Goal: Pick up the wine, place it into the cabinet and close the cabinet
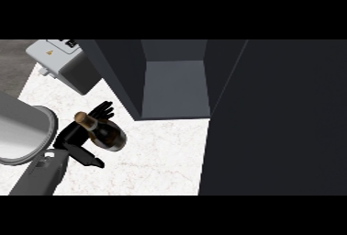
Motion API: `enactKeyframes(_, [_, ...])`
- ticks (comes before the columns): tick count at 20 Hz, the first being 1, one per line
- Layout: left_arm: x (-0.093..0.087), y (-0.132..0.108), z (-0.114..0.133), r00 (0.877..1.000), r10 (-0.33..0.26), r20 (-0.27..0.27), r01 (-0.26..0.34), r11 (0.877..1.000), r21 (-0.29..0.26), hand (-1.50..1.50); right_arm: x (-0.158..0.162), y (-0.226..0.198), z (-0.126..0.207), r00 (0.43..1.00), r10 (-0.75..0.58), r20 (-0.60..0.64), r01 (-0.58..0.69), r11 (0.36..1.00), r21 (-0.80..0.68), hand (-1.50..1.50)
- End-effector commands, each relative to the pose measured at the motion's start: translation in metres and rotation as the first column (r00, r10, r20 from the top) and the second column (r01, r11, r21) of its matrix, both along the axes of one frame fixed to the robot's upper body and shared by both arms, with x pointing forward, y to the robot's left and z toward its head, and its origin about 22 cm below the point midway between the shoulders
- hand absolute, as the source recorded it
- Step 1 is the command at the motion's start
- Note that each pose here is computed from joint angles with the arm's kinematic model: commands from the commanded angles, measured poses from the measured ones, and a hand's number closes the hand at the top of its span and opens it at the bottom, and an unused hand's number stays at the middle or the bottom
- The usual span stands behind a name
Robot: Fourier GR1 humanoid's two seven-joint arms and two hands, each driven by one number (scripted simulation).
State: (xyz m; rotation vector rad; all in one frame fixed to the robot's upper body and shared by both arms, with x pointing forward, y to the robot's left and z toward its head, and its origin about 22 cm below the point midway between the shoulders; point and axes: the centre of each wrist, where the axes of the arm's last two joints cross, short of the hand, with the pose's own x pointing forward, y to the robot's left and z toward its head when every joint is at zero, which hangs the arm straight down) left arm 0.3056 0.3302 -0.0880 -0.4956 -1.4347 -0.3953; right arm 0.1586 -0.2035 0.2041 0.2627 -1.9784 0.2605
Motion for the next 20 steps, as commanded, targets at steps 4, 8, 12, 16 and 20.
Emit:
enactKeyframes(4, [-0.013,-0.007,-0.023,0.997,-0.073,-0.021,0.068,0.977,-0.204,-1.5,-0.009,0.002,0.004,0.999,0.041,0.017,-0.041,0.999,0.002,-1.5])
enactKeyframes(8, [-0.009,-0.007,-0.021,0.994,-0.099,-0.044,0.086,0.968,-0.236,-1.5,-0.015,0.001,0.01,0.999,0.049,0.023,-0.05,0.999,0.018,-1.5])
enactKeyframes(12, [-0.015,-0.022,-0.032,0.993,-0.111,-0.043,0.095,0.958,-0.27,-1.5,-0.002,0.004,0.003,1.0,0.025,0.003,-0.025,0.999,0.022,-1.5])
enactKeyframes(16, [-0.008,-0.018,-0.025,0.993,-0.118,-0.026,0.107,0.958,-0.266,-1.5,-0.009,0.003,0.0,1.0,0.018,0.025,-0.019,1.0,0.024,-1.5])
enactKeyframes(20, [0.0,-0.044,-0.027,0.989,-0.146,-0.011,0.137,0.95,-0.281,-1.5,-0.004,0.005,0.004,1.0,0.029,-0.003,-0.029,0.999,0.025,-1.5])
